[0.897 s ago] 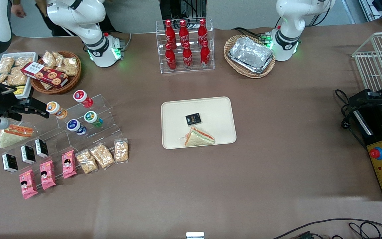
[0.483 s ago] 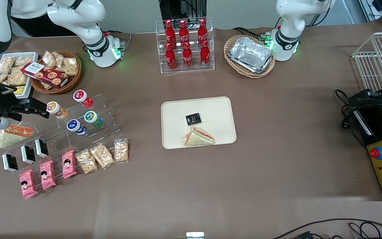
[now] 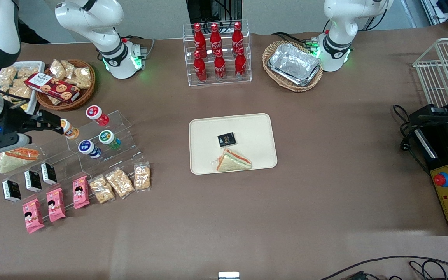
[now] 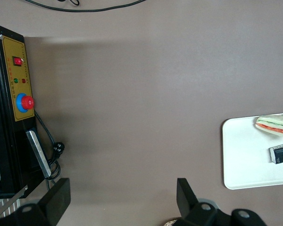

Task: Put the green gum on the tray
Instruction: 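Move the right gripper over the gum bottles on the acrylic rack, then lower the right gripper onto the green-capped gum bottle and close it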

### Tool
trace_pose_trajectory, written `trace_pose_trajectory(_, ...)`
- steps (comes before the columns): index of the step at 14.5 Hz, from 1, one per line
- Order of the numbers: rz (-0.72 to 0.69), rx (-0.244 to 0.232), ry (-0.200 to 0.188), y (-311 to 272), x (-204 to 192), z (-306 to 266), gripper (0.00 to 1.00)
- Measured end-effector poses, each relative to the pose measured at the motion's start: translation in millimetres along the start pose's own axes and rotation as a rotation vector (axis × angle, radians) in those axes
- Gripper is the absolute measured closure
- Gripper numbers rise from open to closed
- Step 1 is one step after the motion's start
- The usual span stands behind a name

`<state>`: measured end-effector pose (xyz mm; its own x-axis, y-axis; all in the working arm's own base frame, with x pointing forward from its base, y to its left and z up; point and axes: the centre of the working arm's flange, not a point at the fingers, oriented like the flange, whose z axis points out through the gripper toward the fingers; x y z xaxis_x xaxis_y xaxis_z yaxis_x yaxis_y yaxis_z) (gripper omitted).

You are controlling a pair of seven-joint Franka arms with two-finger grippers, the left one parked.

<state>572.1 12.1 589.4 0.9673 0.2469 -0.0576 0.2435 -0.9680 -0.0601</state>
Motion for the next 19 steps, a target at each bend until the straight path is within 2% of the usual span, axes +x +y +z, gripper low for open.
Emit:
trace_pose_trajectory(2,-0.018,0.006,-0.024,-4,-5,12,0.0)
trace_pose_trajectory(5,-0.04,0.008,-0.028,-11,-16,35,0.0)
trace_pose_trajectory(10,-0.072,0.005,-0.013,-29,-41,85,0.0)
trace_pose_trajectory(19,-0.089,-0.013,0.039,-43,-81,162,0.0)
